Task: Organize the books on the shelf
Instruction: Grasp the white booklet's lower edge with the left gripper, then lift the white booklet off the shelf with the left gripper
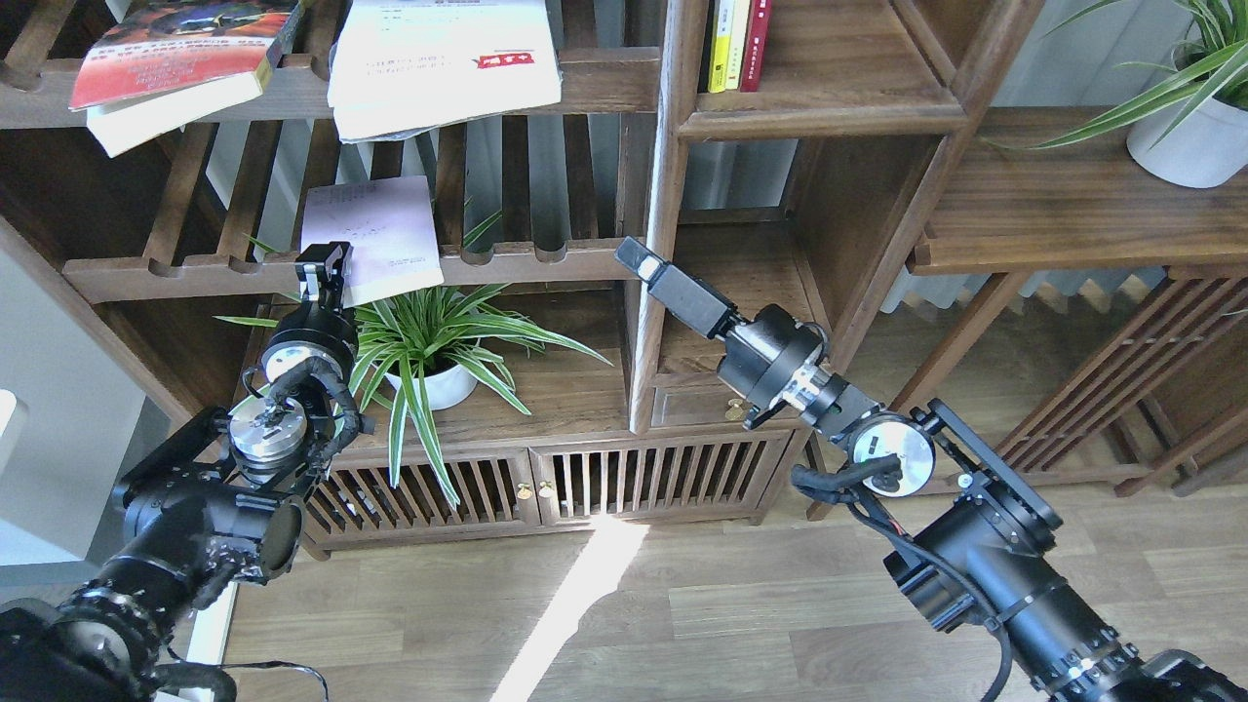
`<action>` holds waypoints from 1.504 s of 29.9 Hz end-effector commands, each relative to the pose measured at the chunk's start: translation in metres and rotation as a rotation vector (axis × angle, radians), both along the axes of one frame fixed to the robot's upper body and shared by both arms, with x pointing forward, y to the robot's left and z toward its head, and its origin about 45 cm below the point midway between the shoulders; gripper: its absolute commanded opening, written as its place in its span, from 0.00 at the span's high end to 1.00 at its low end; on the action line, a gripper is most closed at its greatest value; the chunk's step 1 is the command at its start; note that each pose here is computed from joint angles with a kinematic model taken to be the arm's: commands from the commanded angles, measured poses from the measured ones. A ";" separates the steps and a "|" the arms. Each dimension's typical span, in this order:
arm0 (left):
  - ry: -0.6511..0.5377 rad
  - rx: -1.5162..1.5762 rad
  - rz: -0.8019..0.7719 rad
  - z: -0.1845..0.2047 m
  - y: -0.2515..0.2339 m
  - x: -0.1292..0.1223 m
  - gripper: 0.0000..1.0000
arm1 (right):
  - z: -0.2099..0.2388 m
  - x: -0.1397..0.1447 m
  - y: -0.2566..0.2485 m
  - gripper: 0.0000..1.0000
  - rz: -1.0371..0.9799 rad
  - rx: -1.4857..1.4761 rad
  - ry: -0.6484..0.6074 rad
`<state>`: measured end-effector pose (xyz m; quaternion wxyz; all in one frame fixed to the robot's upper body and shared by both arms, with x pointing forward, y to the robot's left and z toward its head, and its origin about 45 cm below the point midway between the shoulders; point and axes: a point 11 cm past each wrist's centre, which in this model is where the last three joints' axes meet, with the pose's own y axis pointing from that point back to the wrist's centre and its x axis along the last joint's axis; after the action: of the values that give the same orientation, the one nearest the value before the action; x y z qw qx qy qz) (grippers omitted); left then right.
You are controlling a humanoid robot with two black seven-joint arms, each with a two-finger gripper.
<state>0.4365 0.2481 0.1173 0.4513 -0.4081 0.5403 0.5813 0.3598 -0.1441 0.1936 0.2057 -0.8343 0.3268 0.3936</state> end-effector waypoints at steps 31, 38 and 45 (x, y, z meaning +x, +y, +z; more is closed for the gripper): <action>-0.177 -0.001 -0.047 -0.015 -0.004 -0.026 0.98 | -0.017 -0.010 -0.002 0.00 -0.011 0.007 0.047; -0.154 0.037 -0.102 -0.024 -0.012 -0.034 0.98 | -0.021 -0.011 -0.004 0.00 -0.018 0.005 0.059; -0.166 0.029 -0.090 -0.020 -0.012 -0.031 0.98 | -0.030 -0.016 -0.006 0.00 -0.023 0.003 0.080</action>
<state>0.4032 0.2357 0.0943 0.5277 -0.4179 0.5120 0.5336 0.3449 -0.1502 0.1650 0.1988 -0.8140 0.3439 0.4238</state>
